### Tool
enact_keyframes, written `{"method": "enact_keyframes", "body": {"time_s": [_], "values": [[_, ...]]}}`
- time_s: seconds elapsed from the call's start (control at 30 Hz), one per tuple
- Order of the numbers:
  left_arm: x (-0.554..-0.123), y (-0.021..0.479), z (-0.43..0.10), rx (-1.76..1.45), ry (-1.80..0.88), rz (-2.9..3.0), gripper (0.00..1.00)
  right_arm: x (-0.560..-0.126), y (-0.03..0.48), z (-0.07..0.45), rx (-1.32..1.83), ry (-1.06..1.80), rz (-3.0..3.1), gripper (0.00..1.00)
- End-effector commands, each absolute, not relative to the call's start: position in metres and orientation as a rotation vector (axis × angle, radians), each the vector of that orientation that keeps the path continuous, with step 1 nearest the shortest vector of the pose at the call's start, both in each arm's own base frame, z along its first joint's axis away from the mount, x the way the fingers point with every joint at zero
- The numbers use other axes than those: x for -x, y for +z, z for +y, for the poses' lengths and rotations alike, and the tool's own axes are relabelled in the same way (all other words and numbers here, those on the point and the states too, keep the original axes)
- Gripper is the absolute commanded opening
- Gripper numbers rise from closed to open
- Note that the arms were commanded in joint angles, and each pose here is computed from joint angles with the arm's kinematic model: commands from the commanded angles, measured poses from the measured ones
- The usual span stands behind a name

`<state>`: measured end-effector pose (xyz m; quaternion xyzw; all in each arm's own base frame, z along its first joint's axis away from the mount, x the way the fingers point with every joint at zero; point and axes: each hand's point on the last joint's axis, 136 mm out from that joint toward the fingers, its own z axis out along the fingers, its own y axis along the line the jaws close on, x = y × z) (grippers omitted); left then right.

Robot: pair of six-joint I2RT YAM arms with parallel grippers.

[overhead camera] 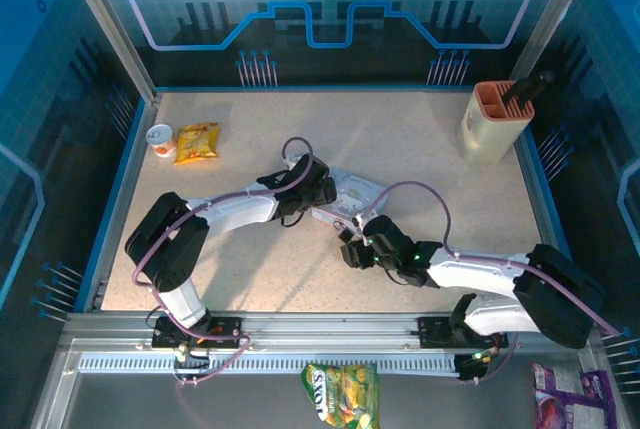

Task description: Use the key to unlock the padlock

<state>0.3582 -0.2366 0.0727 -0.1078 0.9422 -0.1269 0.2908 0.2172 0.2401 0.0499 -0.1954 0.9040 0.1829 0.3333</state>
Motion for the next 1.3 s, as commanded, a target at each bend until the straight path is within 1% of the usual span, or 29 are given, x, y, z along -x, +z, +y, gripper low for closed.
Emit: {"method": "enact_keyframes", "body": {"time_s": [0.0,0.13,0.3,0.47,0.67,0.77,0.97,1.13,1.27], "values": [[-0.309,0.014,-0.187,0.288,-0.035,2.737,0.83,-0.231,0.055,0.245,0.545,0.342,2.319,0.66],[-0.310,0.013,-0.187,0.291,-0.043,2.738,0.83,-0.239,0.050,0.248,0.594,0.215,2.309,0.71],[-0.309,0.014,-0.189,0.298,-0.059,2.736,0.83,-0.245,0.047,0.255,0.637,0.113,2.291,0.72],[-0.308,0.016,-0.191,0.302,-0.081,2.737,0.82,-0.256,0.041,0.252,0.612,0.006,2.291,0.71],[-0.305,0.016,-0.191,0.307,-0.097,2.743,0.82,-0.271,0.038,0.251,0.593,-0.100,2.275,0.66],[-0.304,0.016,-0.189,0.315,-0.094,2.738,0.82,-0.275,0.036,0.248,0.572,-0.135,2.289,0.59],[-0.302,0.016,-0.187,0.317,-0.084,2.736,0.82,-0.270,0.035,0.249,0.563,-0.056,2.297,0.35],[-0.302,0.016,-0.183,0.325,-0.058,2.732,0.82,-0.260,0.030,0.250,0.554,0.021,2.330,0.28],[-0.301,0.015,-0.182,0.330,-0.054,2.731,0.82,-0.251,0.023,0.249,0.533,0.081,2.368,0.27]]}}
